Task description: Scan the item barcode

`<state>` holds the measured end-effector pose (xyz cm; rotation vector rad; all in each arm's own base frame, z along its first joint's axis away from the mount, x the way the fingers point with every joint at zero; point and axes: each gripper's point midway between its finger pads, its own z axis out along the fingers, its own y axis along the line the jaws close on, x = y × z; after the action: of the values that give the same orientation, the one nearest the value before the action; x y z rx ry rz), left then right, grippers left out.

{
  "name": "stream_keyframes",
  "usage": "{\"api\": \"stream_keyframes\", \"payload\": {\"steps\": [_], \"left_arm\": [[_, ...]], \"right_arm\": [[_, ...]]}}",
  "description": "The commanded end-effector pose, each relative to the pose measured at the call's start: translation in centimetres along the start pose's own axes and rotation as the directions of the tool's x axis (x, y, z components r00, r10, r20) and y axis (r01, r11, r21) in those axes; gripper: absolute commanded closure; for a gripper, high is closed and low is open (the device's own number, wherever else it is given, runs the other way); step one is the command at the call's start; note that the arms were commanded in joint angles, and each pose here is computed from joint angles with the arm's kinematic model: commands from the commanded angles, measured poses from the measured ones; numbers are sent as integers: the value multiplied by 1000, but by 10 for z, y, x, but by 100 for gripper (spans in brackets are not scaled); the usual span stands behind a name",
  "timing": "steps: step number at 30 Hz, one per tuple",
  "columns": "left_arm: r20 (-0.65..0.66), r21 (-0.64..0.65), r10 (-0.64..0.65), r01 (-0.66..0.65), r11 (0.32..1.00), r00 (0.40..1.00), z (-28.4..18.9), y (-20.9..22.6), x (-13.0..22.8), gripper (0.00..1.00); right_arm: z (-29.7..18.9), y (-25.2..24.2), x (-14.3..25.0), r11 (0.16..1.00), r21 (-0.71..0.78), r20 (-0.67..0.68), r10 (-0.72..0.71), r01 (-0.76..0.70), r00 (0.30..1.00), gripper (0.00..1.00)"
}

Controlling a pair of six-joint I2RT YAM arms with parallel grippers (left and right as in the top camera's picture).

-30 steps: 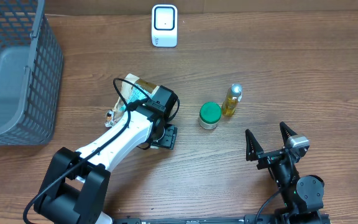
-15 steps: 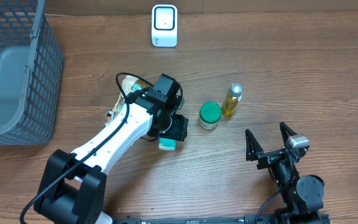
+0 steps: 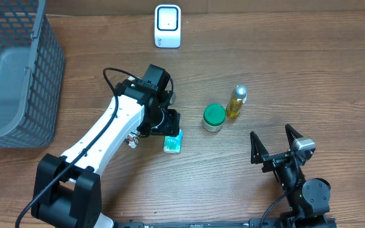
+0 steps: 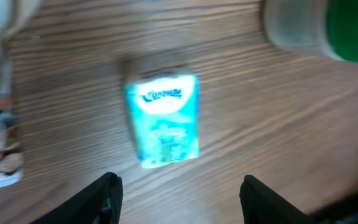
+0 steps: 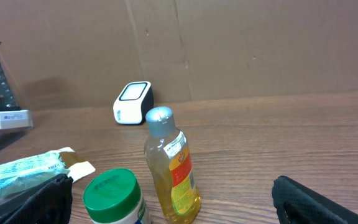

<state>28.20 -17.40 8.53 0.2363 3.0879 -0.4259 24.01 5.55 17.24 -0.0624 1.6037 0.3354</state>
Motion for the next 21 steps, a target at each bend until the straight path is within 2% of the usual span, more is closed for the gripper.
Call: {"api": "stream_keyframes", "payload": {"steps": [1, 6, 11, 21], "left_arm": [[-17, -79, -17, 16, 997, 1000, 10, 17, 6, 38], [-21, -85, -29, 27, 996, 999, 25, 23, 11, 39], [-31, -75, -49, 46, 996, 998, 39, 25, 14, 50], [-62, -69, -72, 68, 995, 995, 65, 30, 15, 52]], "right_arm": [[0, -3, 1, 1000, 11, 6, -4, 4, 1000, 0], [0, -3, 1, 1000, 11, 6, -4, 4, 1000, 0], [0, -3, 1, 1000, 11, 6, -4, 4, 1000, 0], [0, -3, 1, 1000, 11, 6, -4, 4, 1000, 0]]}}
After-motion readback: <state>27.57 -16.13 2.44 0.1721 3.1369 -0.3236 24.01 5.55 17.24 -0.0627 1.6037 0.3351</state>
